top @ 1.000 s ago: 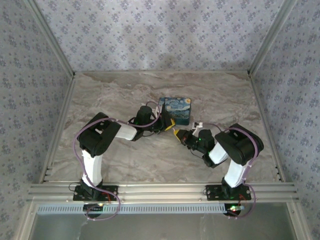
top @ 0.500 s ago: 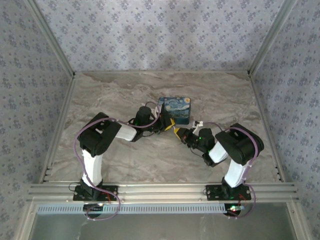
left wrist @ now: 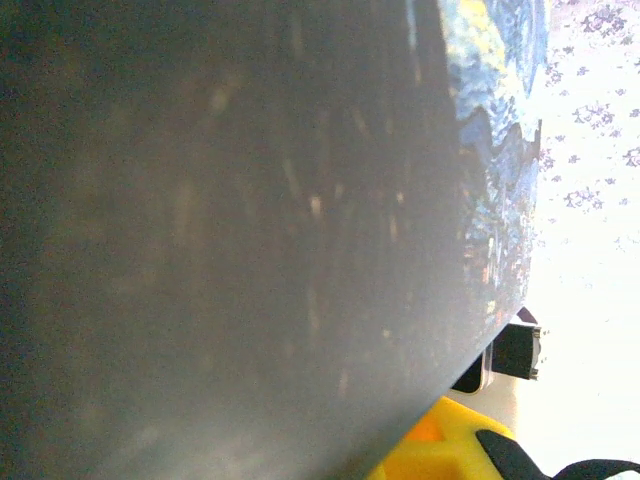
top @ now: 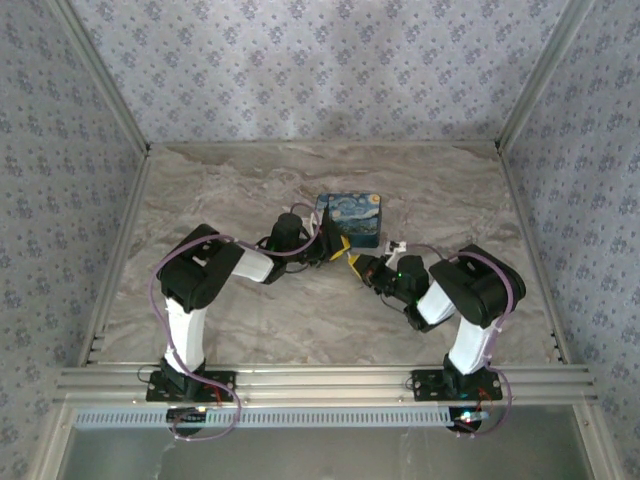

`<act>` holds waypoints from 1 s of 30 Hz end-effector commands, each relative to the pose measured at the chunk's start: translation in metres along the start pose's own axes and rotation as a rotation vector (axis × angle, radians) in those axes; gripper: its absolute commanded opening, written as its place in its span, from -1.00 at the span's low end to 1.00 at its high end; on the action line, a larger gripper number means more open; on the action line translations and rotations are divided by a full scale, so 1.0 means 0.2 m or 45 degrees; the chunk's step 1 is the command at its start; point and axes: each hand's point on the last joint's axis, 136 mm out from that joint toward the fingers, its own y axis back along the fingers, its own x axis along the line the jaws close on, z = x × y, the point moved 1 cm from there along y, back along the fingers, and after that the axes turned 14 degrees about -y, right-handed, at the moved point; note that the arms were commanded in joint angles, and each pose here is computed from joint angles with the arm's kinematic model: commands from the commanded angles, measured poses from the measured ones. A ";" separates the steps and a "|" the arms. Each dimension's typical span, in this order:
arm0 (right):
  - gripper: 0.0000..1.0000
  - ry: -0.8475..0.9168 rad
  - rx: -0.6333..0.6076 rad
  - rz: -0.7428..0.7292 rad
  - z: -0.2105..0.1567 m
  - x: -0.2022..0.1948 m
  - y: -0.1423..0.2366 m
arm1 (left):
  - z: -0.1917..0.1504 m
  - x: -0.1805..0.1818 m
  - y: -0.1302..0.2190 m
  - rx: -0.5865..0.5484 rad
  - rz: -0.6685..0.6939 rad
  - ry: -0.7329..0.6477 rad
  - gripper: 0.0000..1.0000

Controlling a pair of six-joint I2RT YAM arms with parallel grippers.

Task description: Unlock the padlock with the key

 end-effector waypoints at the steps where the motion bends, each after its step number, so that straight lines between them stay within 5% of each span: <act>1: -1.00 0.002 -0.012 0.054 0.04 0.07 -0.02 | -0.05 0.04 0.00 0.044 -0.010 0.059 -0.85; 20: -1.00 -0.222 0.003 0.142 0.08 0.20 -0.05 | -0.06 -0.03 -0.02 0.044 -0.108 0.035 -0.92; 30: -1.00 -0.110 0.010 0.093 0.15 0.13 -0.15 | -0.11 -0.05 -0.03 0.092 -0.125 0.030 -1.00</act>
